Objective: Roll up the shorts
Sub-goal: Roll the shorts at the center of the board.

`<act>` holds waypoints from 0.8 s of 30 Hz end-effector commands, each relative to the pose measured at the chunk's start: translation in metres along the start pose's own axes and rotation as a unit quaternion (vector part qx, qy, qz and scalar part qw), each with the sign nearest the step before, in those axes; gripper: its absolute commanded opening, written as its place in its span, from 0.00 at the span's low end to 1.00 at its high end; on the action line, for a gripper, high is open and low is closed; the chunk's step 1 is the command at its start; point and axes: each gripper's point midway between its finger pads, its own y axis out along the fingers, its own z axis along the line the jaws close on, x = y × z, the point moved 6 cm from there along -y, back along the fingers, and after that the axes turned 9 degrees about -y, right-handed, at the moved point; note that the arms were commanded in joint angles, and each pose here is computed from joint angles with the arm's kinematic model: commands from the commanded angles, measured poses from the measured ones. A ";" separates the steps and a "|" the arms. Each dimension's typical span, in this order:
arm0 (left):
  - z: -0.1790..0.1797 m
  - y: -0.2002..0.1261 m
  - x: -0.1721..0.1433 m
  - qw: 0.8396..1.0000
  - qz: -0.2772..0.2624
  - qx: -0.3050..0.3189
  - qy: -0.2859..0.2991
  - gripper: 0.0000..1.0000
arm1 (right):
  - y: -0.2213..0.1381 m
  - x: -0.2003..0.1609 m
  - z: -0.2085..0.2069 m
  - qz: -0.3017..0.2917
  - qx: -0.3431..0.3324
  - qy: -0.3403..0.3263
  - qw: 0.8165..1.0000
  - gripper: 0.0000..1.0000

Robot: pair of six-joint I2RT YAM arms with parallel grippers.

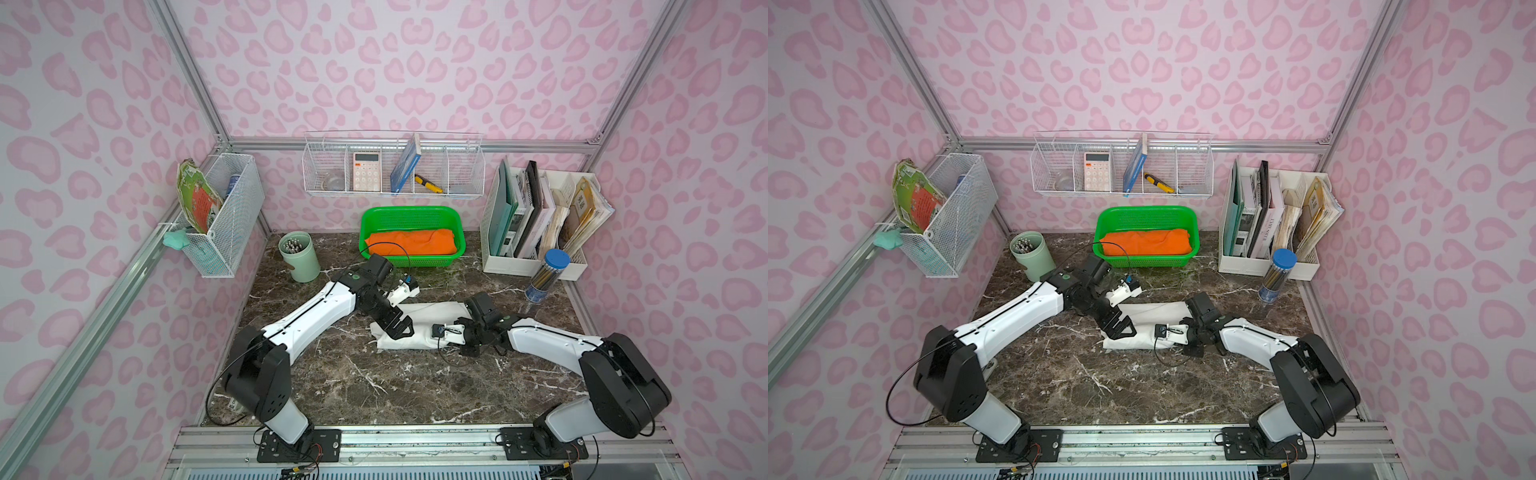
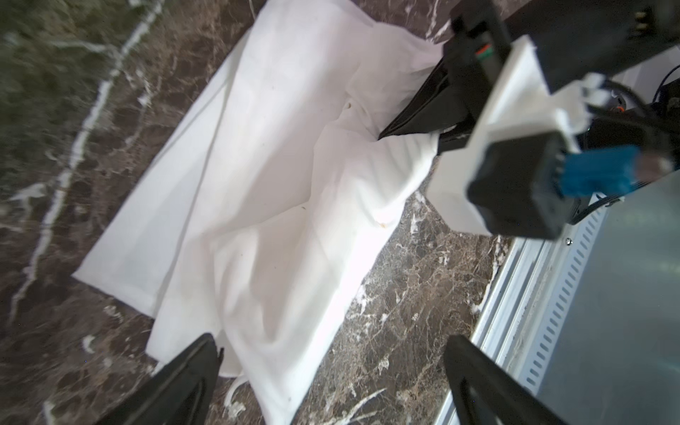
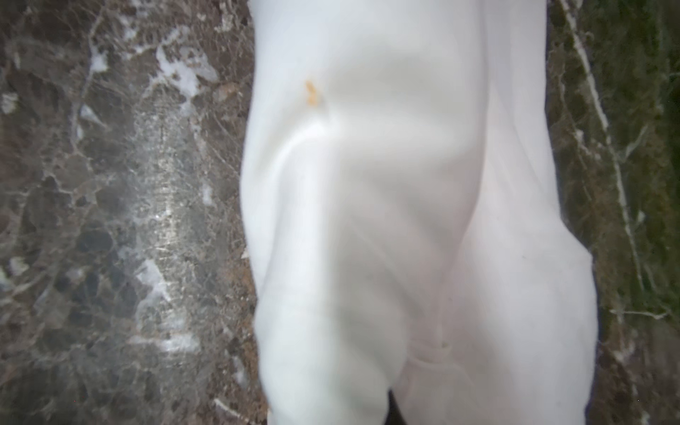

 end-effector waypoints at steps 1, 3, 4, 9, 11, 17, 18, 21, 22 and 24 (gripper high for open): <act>-0.006 -0.026 0.010 0.997 -0.062 0.032 0.030 0.99 | 0.001 -0.005 0.013 0.002 0.077 0.071 0.995 0.00; -0.010 -0.038 0.009 0.991 -0.099 0.054 0.067 0.99 | 0.004 -0.007 0.010 -0.001 0.092 0.097 0.991 0.00; -0.010 -0.042 0.009 0.987 -0.116 0.073 0.087 0.99 | 0.004 -0.008 0.008 -0.006 0.098 0.112 0.989 0.00; -0.002 -0.037 0.004 0.974 -0.126 0.139 0.126 0.99 | 0.006 -0.017 -0.008 -0.015 0.132 0.187 0.973 0.00; -0.006 -0.024 0.002 0.967 -0.124 0.157 0.160 0.99 | 0.008 -0.022 -0.016 -0.013 0.144 0.214 0.966 0.00; -0.024 0.029 -0.005 0.932 -0.109 0.208 0.276 0.99 | 0.020 -0.030 -0.029 0.002 0.182 0.261 0.948 0.00; -0.025 0.037 -0.006 0.927 -0.101 0.214 0.290 0.99 | 0.022 -0.031 -0.029 0.004 0.183 0.263 0.947 0.00; -0.030 0.062 -0.004 0.914 -0.080 0.230 0.325 0.99 | 0.023 -0.032 -0.028 0.003 0.185 0.265 0.946 0.00; -0.030 0.068 -0.002 0.910 -0.077 0.236 0.333 0.99 | 0.023 -0.031 -0.029 0.002 0.186 0.265 0.946 0.00; -0.030 0.079 0.003 0.902 -0.075 0.242 0.350 0.99 | 0.023 -0.030 -0.029 -0.002 0.186 0.264 0.946 0.00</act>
